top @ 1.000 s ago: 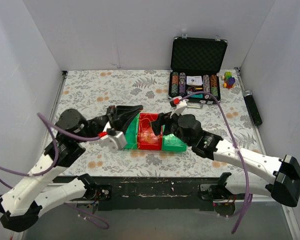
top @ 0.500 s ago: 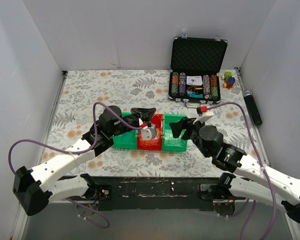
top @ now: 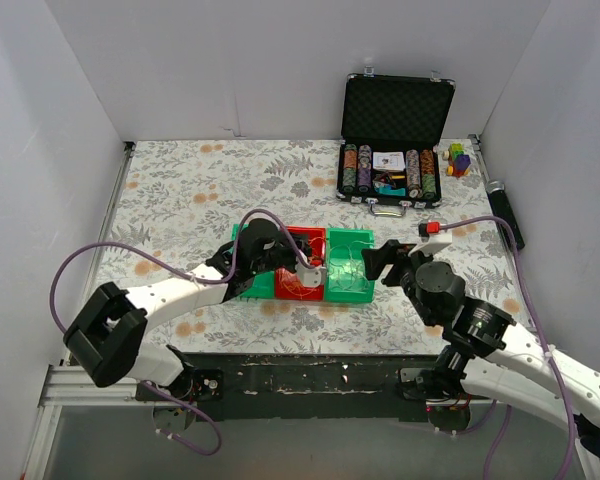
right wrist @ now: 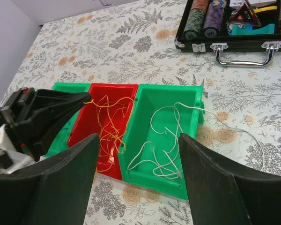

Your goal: Untangle the cables

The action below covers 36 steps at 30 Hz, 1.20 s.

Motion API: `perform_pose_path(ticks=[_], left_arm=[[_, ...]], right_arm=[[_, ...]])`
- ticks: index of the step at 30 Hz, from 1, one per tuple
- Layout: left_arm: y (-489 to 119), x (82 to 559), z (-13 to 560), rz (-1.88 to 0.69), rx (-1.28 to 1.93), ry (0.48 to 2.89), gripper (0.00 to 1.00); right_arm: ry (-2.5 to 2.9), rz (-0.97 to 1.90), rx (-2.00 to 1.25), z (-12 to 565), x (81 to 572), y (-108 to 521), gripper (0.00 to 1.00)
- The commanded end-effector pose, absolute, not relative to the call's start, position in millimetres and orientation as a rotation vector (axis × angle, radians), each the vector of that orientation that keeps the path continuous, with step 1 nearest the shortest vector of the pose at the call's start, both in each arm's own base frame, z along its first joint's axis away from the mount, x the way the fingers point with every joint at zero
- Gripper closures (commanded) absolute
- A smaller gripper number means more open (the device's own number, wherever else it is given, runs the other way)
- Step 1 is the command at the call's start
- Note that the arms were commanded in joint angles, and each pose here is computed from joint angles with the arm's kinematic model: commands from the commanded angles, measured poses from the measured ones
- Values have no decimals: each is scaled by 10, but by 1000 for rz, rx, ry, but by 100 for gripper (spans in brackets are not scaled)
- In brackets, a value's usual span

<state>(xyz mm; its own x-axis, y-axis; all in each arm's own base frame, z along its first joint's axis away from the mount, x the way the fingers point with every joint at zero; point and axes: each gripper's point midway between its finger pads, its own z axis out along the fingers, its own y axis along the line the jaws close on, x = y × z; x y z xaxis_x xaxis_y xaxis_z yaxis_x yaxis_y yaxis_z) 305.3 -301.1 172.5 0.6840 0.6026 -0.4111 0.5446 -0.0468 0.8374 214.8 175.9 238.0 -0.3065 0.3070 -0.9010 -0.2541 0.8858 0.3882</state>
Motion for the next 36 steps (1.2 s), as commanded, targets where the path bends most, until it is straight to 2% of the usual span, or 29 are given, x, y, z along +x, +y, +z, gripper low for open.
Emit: perform_pose_path(ticks=[1,9,10,13,14,18,23,24,26,29,36], left_arm=[[-2901,3215,1577,181,1806,883,100],[-3015,3152,1347,-23,1898,1018,99],[-3030,3102,1317,-70,1913,1046,93],[-3048,2914,1264,-235,1944,1152,67],[-3068,2863,1273,-284,1945,1185,63],[-3058,2693,1271,-415,1986,1263,54],[-3073,2532,1630,-554,1961,1307,52],[-3054,2494,1697,-575,1963,1325,42],[-3033,2439,1875,-624,1943,1366,10],[-2995,2510,2357,-713,1776,1426,2],[-2704,2775,3296,-867,1315,1600,2]], right_arm=[[1788,531,91,2358,2146,1637,24],[1820,531,88,2228,2128,1655,25],[1828,525,86,2201,2129,1659,24],[1846,518,71,2155,2133,1690,24],[1849,514,67,2158,2132,1693,24],[1870,494,47,2149,2140,1715,23],[1861,473,44,2224,2139,1662,22],[1860,470,42,2249,2141,1658,22],[1872,447,36,2271,2140,1633,21],[1879,437,25,2308,2135,1624,20],[1927,424,-45,2308,2113,1706,16]])
